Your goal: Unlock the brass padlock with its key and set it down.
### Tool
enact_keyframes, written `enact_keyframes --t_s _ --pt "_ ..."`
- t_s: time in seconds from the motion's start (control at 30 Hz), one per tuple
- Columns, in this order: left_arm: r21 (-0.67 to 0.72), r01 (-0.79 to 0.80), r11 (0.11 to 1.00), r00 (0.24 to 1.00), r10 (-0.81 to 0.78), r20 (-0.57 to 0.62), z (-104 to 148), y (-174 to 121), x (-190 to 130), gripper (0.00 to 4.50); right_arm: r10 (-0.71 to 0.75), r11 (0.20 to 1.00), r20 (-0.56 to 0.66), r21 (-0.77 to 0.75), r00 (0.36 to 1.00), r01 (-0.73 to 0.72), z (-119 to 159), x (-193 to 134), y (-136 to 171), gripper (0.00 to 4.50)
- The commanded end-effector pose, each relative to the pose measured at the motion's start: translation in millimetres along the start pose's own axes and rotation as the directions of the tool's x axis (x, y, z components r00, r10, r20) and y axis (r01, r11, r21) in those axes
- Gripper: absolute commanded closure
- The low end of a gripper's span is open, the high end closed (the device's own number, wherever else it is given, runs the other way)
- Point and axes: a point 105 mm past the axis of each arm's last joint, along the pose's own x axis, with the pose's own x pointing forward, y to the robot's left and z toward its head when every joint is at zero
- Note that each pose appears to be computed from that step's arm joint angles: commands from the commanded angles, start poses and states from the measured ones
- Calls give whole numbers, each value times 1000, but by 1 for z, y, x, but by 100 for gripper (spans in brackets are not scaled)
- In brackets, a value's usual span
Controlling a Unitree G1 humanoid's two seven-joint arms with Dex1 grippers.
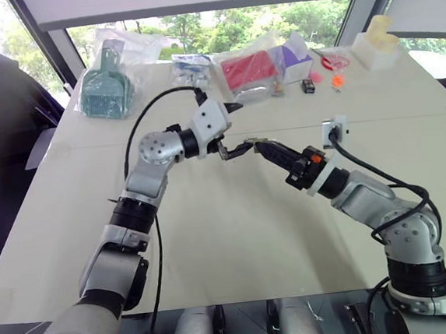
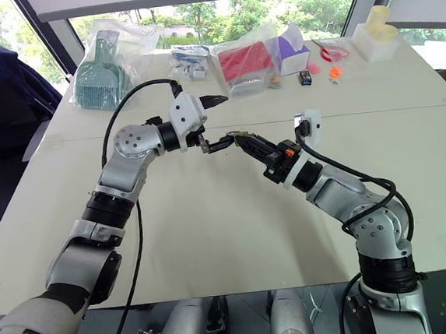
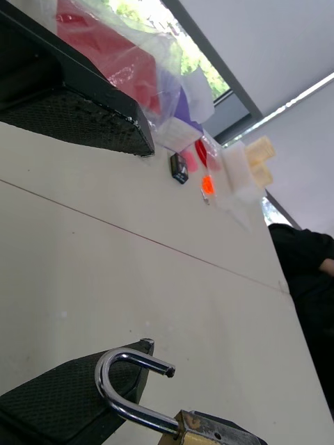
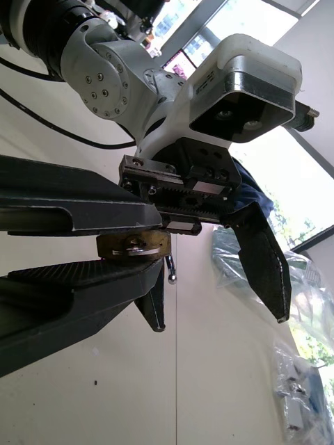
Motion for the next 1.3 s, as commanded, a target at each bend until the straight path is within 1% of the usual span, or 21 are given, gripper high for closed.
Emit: enact_keyframes --t_s 0.03,0.4,0.53,0.6,0.63,0.7,0.77,0.87,0.97,1.03,1.07,1.1,1.2,1.23,1.27,1.3 --pt "46 -83 995 995 80 58 18 17 -4 17 30 999 10 -10 999 -30 2 -1 9 448" --pt "34 -103 994 994 102 24 9 13 -9 17 5 1000 0 -4 1000 -5 0 0 4 448" --pt "-59 -45 997 993 38 -114 -20 5 -23 17 -73 997 2 18 997 73 0 -3 -11 448" --pt "-193 5 981 988 -35 -152 -31 -4 -42 17 -183 979 -115 72 976 192 -19 -9 -37 448" --pt "-257 33 966 984 -77 -161 -33 -9 -50 17 -229 963 -210 92 951 252 -35 -13 -49 448" --pt "-341 82 936 977 -144 -160 -31 -20 -63 17 -265 943 -320 111 909 314 -54 -21 -63 448" --pt "-399 124 908 968 -199 -152 -26 -32 -73 17 -267 935 -355 131 896 330 -60 -23 -69 448" --pt "-453 154 878 958 -244 -148 -19 -47 -85 17 -252 931 -359 165 899 326 -58 -20 -74 448" --pt "-463 123 878 960 -223 -168 -19 -52 -89 17 -277 934 -399 104 874 343 -62 -19 -82 448" --pt "-479 104 871 963 -208 -169 -18 -54 -89 12 -289 934 -429 68 856 349 -67 -19 -86 349" --pt "-485 98 869 965 -203 -169 -18 -55 -90 12 -289 936 -439 56 851 347 -69 -19 -87 315" --pt "-489 94 867 965 -199 -169 -18 -56 -90 12 -288 938 -444 50 849 344 -69 -19 -87 269" --pt "-503 98 859 966 -205 -161 -17 -62 -90 12 -304 942 -461 -18 833 334 -68 -24 -90 111" --pt "-505 99 857 966 -205 -159 -16 -62 -90 12 -312 942 -464 -41 829 332 -67 -26 -91 71" --pt "-508 99 856 966 -205 -158 -16 -63 -90 12 -322 944 -463 -90 826 318 -61 -31 -91 12" --pt "-514 99 852 965 -208 -159 -17 -65 -91 12 -348 937 -451 -167 822 305 -51 -41 -93 12"
